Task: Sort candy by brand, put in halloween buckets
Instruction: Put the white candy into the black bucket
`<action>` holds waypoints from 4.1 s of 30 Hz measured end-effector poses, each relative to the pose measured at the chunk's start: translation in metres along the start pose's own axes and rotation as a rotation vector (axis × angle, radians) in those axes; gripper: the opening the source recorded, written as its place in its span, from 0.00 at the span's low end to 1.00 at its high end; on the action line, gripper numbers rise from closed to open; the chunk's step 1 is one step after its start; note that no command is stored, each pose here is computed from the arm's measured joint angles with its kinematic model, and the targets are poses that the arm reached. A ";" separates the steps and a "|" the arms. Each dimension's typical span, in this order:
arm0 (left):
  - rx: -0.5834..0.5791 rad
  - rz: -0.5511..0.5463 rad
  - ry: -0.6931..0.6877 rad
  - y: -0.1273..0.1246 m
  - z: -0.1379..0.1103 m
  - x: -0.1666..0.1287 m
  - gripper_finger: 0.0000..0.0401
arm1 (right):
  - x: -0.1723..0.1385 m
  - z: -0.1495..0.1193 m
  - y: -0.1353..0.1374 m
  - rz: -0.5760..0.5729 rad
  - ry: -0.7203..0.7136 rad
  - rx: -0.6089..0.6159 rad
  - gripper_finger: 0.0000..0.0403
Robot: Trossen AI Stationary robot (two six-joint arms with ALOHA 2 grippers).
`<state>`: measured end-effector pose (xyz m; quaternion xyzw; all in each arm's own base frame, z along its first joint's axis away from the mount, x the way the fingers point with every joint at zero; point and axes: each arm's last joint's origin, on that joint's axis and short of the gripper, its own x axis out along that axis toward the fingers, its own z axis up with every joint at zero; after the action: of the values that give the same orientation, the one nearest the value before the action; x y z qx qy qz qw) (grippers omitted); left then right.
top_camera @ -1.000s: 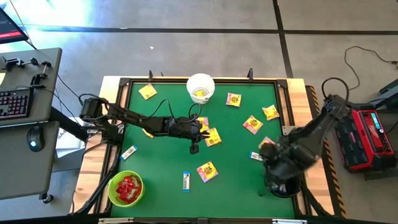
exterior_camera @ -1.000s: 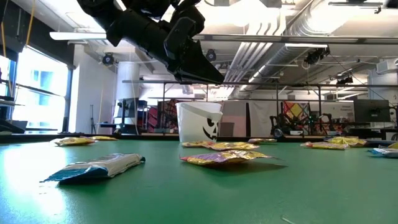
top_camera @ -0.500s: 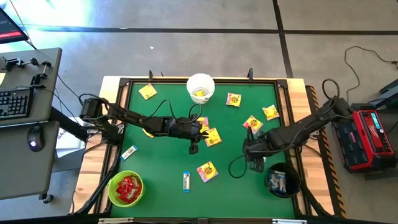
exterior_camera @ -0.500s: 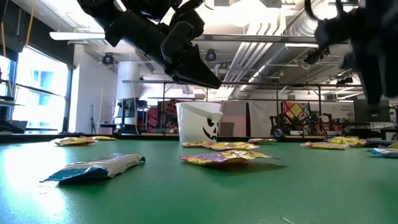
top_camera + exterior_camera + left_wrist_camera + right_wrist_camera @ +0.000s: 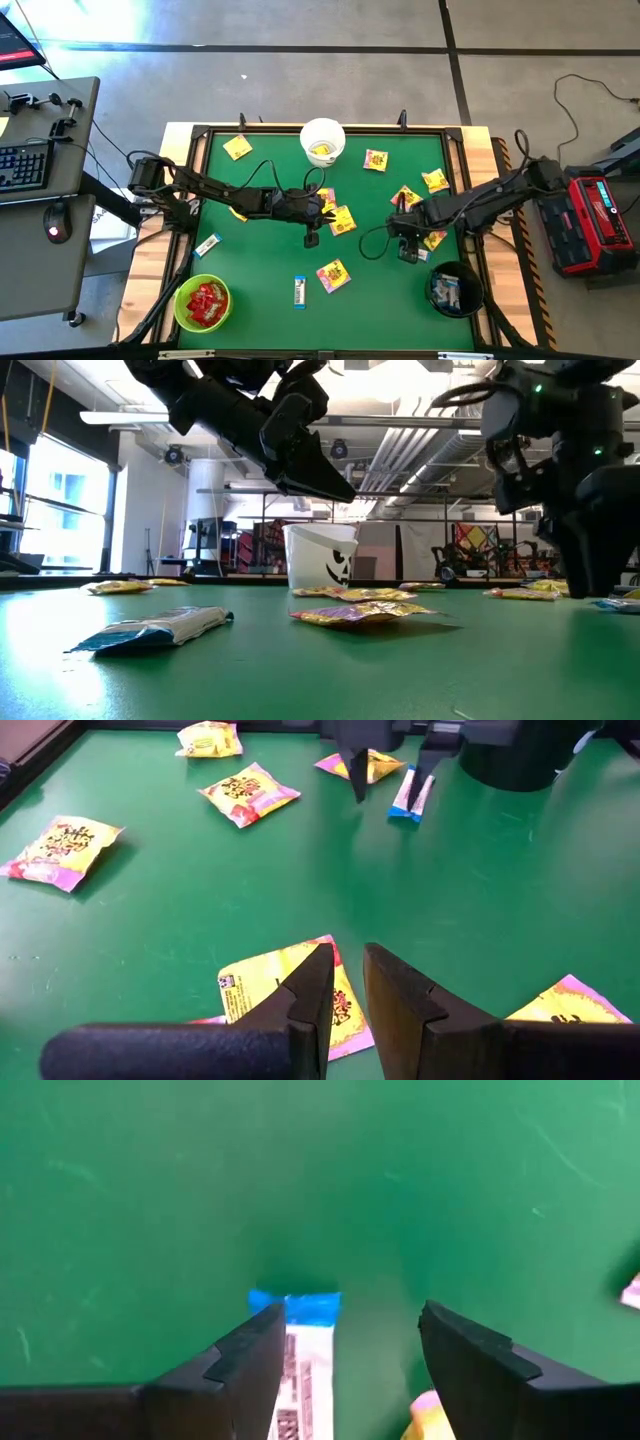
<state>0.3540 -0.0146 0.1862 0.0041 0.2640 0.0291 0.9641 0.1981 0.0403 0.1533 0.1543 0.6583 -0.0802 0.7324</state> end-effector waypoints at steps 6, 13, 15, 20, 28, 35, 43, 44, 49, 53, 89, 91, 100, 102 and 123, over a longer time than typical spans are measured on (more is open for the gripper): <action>-0.003 0.000 0.002 0.000 0.000 0.000 0.12 | 0.008 -0.002 -0.005 0.070 0.009 0.033 0.55; -0.008 0.000 0.010 0.000 -0.001 0.000 0.12 | 0.012 -0.005 -0.007 0.078 0.023 0.069 0.51; -0.010 0.000 0.010 0.000 -0.001 0.000 0.12 | 0.012 -0.005 -0.008 0.076 0.026 0.072 0.46; -0.016 0.000 0.013 0.000 -0.001 0.000 0.12 | 0.013 -0.006 -0.008 0.069 0.037 0.065 0.21; -0.016 0.000 0.014 0.000 -0.001 0.000 0.12 | 0.012 -0.006 -0.009 0.044 0.027 0.048 0.02; -0.015 0.000 0.014 0.000 -0.001 0.000 0.12 | -0.012 0.007 0.011 -0.004 -0.044 -0.010 0.00; -0.014 0.000 0.014 0.000 -0.001 0.000 0.12 | -0.047 0.013 0.035 -0.051 -0.086 -0.039 0.00; -0.014 0.000 0.014 0.000 -0.001 0.000 0.12 | -0.049 0.012 0.038 -0.061 -0.087 -0.039 0.00; -0.014 0.000 0.014 0.000 -0.001 0.000 0.12 | -0.056 0.006 0.048 -0.066 -0.090 -0.012 0.00; -0.014 0.000 0.014 0.000 -0.001 0.000 0.12 | -0.045 -0.003 0.052 -0.046 -0.069 0.008 0.02; -0.005 0.000 0.022 0.000 -0.002 0.000 0.12 | 0.005 0.029 0.003 0.116 0.020 -0.090 0.34; -0.005 0.000 0.023 0.000 -0.002 0.000 0.12 | 0.009 0.029 0.003 0.118 0.039 -0.090 0.35; -0.005 0.001 0.028 0.000 -0.003 0.000 0.12 | 0.011 0.031 0.002 0.138 0.045 -0.112 0.19; -0.005 0.001 0.029 0.000 -0.003 0.000 0.12 | 0.011 0.032 0.001 0.140 0.042 -0.115 0.09; -0.004 0.001 0.040 0.000 -0.004 0.000 0.12 | -0.032 0.035 0.049 -0.019 -0.069 -0.252 0.00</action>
<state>0.3520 -0.0145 0.1829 0.0018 0.2830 0.0303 0.9586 0.2434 0.0720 0.1936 0.0520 0.6391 -0.0088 0.7673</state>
